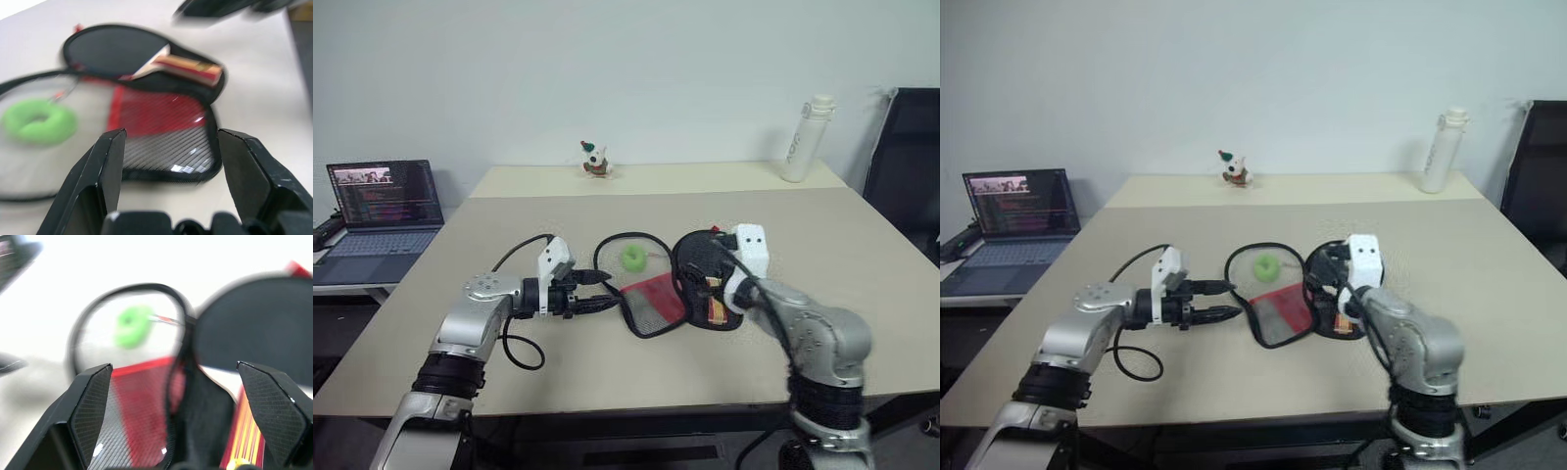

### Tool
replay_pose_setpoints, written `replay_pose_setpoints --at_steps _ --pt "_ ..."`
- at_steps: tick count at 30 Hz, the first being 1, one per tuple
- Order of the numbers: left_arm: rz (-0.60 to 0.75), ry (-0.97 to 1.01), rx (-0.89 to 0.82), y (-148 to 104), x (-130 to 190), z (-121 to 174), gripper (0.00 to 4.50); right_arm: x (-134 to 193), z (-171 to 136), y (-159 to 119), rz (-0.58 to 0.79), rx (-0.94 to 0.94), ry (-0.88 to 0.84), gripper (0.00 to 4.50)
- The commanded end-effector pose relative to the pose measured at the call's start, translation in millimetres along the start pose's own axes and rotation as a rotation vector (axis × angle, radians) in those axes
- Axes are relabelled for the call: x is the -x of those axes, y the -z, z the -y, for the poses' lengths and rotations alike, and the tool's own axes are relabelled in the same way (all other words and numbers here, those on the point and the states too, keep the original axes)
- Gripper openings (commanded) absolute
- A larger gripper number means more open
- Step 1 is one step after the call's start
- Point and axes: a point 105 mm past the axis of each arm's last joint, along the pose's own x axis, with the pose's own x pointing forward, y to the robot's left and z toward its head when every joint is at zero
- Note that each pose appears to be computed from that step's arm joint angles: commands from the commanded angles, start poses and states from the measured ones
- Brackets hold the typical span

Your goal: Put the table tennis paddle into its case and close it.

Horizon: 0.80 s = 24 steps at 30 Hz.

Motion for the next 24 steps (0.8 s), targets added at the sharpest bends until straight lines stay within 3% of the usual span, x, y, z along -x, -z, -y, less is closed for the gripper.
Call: replay_pose_setpoints --at_steps 1,4,9,11,18,24 --pt "0.001 -0.056 -0.037 -3.3 5.9 -12.0 3.2 24.4 -17.0 -28.0 0.091 0.12 -0.192 4.46" --pt "-0.058 -0.093 -0.051 7.8 3.0 -21.9 2.34 45.2 -17.0 -34.6 0.085 0.254 -0.302 4.5" --pt "-0.126 -0.15 -0.05 23.0 -1.6 -35.5 0.41 58.2 -15.7 -35.6 0.059 0.299 -0.366 4.5" --pt "-0.155 -0.189 -0.039 30.1 -5.3 -42.1 0.02 58.8 -14.8 -35.8 0.057 0.303 -0.367 4.5" --pt "-0.209 -0.215 0.009 51.9 -28.9 -46.1 0.02 58.4 -12.3 -31.9 0.045 0.324 -0.357 4.5" --pt "-0.162 -0.229 0.037 45.9 -57.3 -46.9 0.02 58.9 -7.8 -30.1 0.041 0.338 -0.344 4.5"
